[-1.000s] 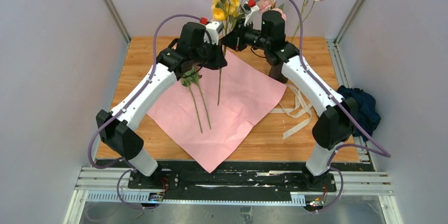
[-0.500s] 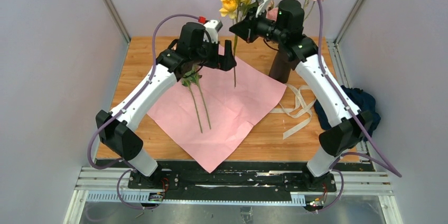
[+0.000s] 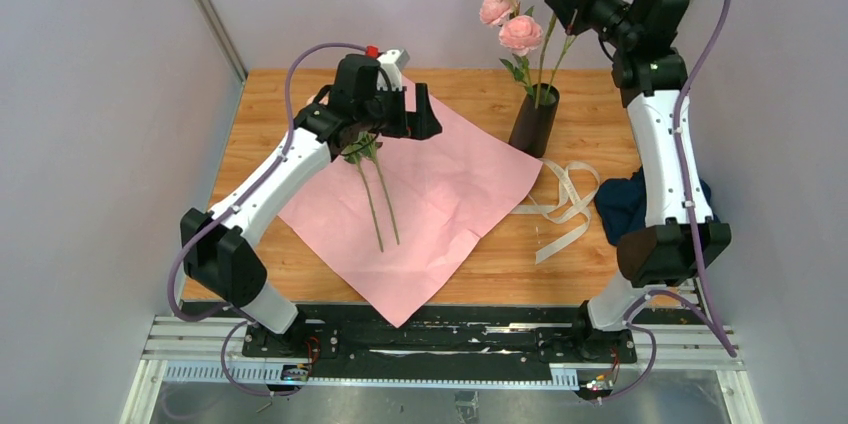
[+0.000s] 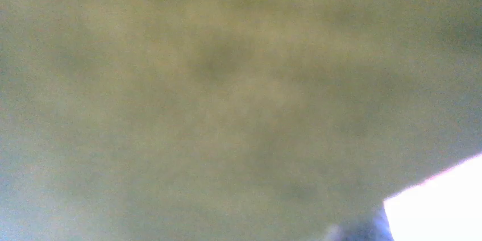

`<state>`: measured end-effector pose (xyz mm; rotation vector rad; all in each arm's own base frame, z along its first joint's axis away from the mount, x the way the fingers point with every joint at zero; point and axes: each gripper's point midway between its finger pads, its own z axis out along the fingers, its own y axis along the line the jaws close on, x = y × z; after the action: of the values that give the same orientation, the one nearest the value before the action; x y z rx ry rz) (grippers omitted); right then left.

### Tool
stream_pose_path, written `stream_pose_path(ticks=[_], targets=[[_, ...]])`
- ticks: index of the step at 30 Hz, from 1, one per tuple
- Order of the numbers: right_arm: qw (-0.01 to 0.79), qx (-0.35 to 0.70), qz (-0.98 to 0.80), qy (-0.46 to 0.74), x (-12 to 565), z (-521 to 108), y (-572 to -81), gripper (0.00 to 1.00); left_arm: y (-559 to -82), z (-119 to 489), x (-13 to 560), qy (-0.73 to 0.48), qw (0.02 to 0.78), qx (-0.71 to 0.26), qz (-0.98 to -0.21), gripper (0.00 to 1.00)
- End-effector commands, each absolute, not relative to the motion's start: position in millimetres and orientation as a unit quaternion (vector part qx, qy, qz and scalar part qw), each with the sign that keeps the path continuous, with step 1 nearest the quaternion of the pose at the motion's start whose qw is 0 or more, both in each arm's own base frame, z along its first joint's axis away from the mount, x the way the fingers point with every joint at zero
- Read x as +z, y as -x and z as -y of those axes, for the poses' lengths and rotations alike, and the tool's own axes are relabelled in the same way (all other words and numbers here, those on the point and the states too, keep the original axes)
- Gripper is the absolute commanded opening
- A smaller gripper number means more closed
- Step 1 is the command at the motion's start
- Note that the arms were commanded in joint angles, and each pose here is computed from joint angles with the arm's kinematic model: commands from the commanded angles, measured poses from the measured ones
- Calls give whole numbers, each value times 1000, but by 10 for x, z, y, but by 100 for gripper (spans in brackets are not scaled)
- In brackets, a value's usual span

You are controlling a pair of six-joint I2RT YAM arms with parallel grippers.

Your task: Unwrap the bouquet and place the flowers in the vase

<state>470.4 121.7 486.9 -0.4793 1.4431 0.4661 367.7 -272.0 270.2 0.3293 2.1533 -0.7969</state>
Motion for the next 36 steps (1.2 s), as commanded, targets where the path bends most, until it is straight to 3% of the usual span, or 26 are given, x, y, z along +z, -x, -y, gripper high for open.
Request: stream_pose_path(ticks=[1, 5, 16, 34, 36], targets=[[727, 213, -611, 230, 5184, -1138, -4751, 0, -3660, 2704, 2947, -122, 422, -346, -829, 100], [735, 215, -602, 227, 5248, -1085, -4884, 0, -3648, 2655, 2925, -123, 424, -333, -833, 100], [704, 215, -636, 231, 4603, -962, -5271, 0, -3625, 2475, 2894, -123, 433, -288, -845, 100], [643, 247, -692, 216, 3645, -1023, -5090, 0, -3676, 2497, 2819, -122, 423, -283, -852, 100], [639, 250, -697, 209, 3612, -1023, -5059, 7, -3685, 2455, 2813, -118, 426, -273, -854, 100]])
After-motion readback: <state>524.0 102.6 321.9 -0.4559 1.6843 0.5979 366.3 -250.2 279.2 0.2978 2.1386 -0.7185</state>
